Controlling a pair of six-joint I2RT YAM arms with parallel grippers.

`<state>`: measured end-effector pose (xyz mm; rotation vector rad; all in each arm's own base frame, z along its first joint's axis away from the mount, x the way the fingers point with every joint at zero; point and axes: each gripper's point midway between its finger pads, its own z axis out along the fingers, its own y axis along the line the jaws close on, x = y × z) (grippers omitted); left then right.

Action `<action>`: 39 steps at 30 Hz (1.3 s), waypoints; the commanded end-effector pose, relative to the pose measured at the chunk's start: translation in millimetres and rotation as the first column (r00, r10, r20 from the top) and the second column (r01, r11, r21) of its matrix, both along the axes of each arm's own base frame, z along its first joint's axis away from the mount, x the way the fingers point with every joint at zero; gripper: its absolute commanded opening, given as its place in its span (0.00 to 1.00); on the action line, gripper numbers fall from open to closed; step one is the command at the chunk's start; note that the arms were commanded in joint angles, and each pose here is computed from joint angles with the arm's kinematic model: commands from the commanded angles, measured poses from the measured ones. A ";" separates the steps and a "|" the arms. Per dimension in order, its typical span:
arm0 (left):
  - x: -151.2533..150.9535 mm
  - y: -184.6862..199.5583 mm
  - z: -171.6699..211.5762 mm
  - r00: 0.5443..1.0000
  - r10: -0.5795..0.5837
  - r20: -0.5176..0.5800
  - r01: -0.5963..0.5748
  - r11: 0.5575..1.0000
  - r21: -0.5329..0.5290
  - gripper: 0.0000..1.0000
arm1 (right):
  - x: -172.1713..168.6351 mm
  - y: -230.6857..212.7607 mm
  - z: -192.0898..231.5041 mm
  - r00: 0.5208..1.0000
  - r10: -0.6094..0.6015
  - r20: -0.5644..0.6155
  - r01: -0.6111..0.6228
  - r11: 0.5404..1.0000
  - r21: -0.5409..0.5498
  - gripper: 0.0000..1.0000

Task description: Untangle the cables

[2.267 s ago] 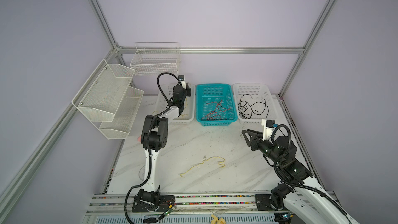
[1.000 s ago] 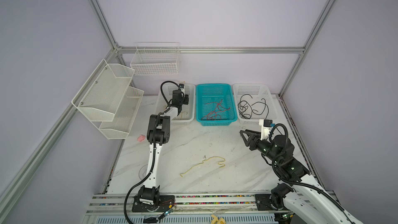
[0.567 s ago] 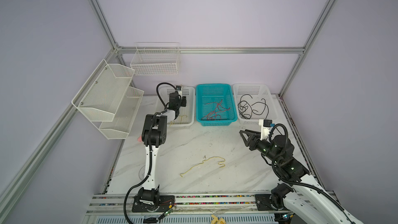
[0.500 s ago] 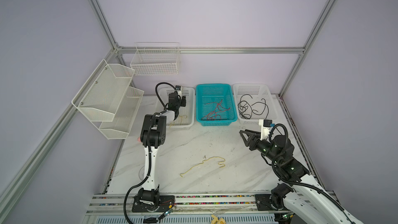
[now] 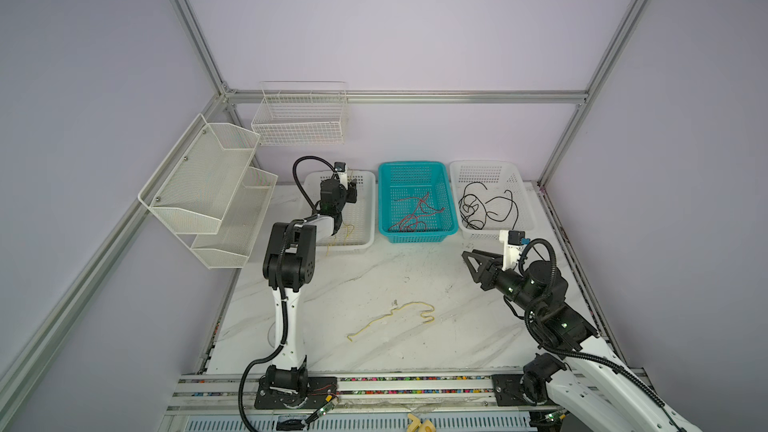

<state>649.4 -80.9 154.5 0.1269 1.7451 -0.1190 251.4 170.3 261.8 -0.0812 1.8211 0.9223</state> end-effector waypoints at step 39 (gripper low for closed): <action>35.1 30.2 -11.6 0.979 0.048 -0.197 -0.029 0.995 0.098 0.71 | -1.5 3.3 7.8 0.999 0.018 0.034 -0.018 1.000 0.005 0.49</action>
